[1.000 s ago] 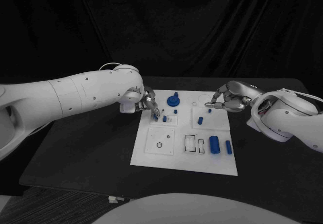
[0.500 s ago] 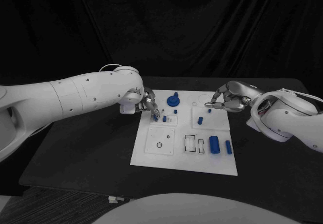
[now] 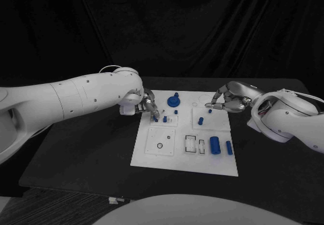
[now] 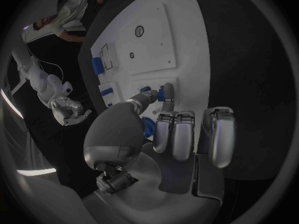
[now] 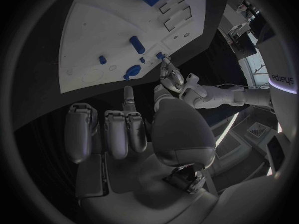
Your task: Assemble the parts on the task board
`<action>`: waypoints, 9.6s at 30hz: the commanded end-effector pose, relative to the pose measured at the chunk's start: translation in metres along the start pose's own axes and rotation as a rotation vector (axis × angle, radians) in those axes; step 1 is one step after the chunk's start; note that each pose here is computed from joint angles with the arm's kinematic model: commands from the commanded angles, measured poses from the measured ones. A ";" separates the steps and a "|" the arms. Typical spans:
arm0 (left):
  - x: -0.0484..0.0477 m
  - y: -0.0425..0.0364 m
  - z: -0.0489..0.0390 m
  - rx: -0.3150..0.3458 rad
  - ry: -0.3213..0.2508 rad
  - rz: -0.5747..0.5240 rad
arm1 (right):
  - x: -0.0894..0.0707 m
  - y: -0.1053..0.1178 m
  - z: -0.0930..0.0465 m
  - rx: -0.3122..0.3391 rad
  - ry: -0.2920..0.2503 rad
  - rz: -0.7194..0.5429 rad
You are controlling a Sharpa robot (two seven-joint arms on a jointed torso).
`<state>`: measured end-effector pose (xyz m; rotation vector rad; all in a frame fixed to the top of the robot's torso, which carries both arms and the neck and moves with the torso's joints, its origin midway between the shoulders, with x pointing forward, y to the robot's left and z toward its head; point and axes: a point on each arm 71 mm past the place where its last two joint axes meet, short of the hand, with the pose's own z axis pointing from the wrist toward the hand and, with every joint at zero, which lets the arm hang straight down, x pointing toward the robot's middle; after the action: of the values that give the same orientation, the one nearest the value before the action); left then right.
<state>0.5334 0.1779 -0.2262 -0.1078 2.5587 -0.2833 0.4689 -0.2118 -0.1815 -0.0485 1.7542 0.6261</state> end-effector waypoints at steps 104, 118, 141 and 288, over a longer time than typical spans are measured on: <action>0.0070 0.0002 0.0102 0.004 0.039 -0.002 | 0.007 -0.003 0.000 0.023 0.031 -0.003; 0.0069 -0.0006 0.0098 0.015 0.029 -0.008 | 0.007 -0.003 0.000 0.025 0.032 -0.003; 0.0067 0.0021 0.0084 -0.002 0.007 0.038 | 0.007 -0.003 0.001 0.025 0.034 -0.003; 0.0114 -0.0708 0.0191 0.626 -0.574 0.841 | -0.001 0.009 -0.020 -0.090 -0.086 0.003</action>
<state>0.5360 0.1060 -0.2316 0.9389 1.6674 -0.5764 0.4486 -0.2123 -0.1733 -0.0818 1.6405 0.7050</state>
